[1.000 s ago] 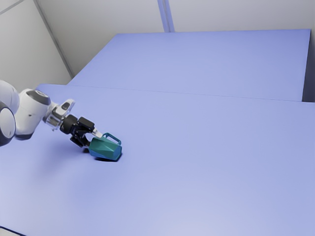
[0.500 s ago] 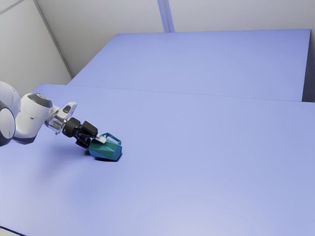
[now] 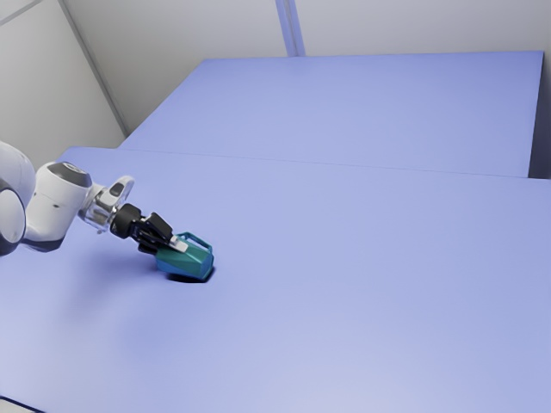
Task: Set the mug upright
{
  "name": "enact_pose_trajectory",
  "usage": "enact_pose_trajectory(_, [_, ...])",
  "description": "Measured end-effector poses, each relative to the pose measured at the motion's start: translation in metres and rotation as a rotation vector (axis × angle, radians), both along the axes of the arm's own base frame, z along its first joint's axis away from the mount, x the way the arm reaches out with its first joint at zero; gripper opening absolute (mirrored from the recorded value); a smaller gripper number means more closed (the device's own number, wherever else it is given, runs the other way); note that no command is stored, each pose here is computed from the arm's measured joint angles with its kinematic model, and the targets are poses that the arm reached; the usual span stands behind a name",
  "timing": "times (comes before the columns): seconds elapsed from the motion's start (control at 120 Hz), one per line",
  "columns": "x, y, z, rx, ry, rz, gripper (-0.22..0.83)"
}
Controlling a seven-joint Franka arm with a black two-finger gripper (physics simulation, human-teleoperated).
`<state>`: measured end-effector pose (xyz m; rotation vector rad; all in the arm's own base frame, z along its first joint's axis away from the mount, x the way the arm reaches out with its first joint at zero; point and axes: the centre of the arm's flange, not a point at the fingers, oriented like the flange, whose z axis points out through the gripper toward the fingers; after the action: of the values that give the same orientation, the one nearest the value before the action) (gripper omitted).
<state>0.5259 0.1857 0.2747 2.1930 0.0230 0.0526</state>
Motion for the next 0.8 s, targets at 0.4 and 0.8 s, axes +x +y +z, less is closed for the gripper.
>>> enact_pose_trajectory(0.4, [0.015, -0.025, 0.047, 0.024, -0.094, -0.057, -0.14])
enact_pose_trajectory(0.8, [0.047, -0.126, 0.133, 0.389, -0.23, -0.387, -0.15])
